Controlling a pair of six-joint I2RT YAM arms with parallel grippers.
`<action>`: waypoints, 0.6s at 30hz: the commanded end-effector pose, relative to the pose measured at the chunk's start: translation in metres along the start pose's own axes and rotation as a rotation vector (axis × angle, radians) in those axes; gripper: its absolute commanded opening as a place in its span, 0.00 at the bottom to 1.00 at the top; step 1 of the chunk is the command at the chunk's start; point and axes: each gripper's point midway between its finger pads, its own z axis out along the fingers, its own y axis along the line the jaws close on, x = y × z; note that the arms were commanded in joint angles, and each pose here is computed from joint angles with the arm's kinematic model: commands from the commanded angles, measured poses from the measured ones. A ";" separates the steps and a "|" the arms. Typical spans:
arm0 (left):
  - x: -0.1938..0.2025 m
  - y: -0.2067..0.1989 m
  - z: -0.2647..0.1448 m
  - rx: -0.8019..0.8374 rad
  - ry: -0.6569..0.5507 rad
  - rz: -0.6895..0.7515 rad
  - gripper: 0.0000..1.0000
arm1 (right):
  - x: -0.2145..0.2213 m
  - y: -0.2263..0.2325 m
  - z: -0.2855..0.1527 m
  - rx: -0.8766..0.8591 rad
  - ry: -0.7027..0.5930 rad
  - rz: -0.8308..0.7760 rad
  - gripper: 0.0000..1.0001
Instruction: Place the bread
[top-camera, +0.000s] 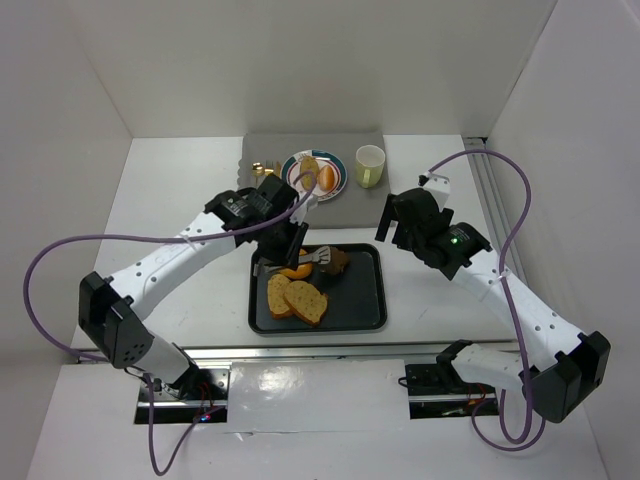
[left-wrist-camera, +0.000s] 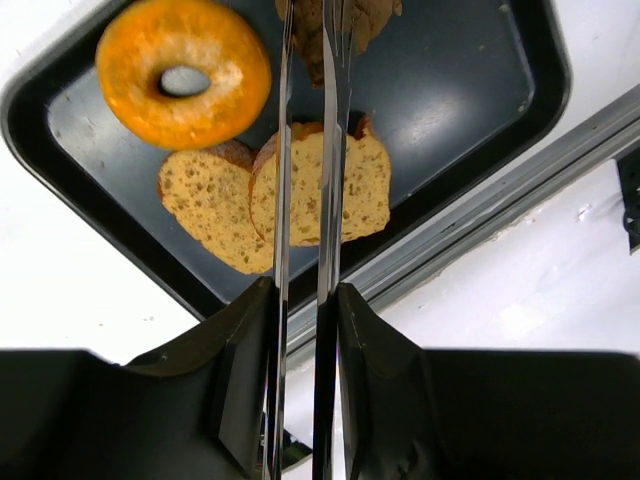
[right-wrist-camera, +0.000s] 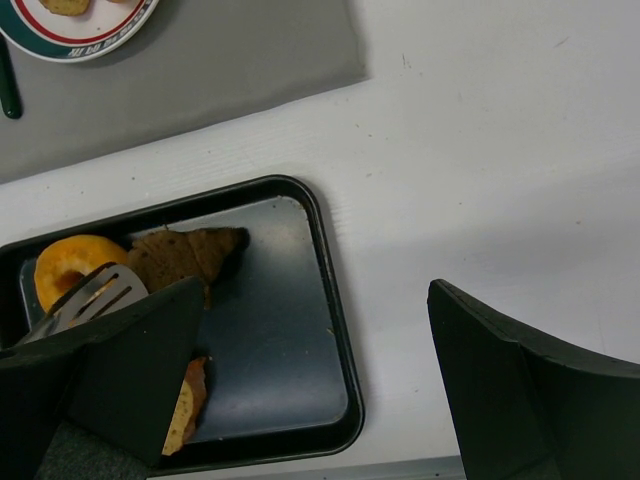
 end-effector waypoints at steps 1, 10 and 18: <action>-0.021 -0.010 -0.022 0.029 -0.059 0.051 0.00 | -0.016 0.005 -0.001 -0.026 -0.063 0.016 1.00; -0.076 0.032 -0.075 -0.067 -0.202 -0.075 0.00 | -0.018 0.008 0.002 -0.031 -0.070 0.021 1.00; -0.163 0.105 -0.075 -0.199 -0.487 -0.391 0.00 | -0.011 0.009 0.014 -0.014 -0.049 -0.025 1.00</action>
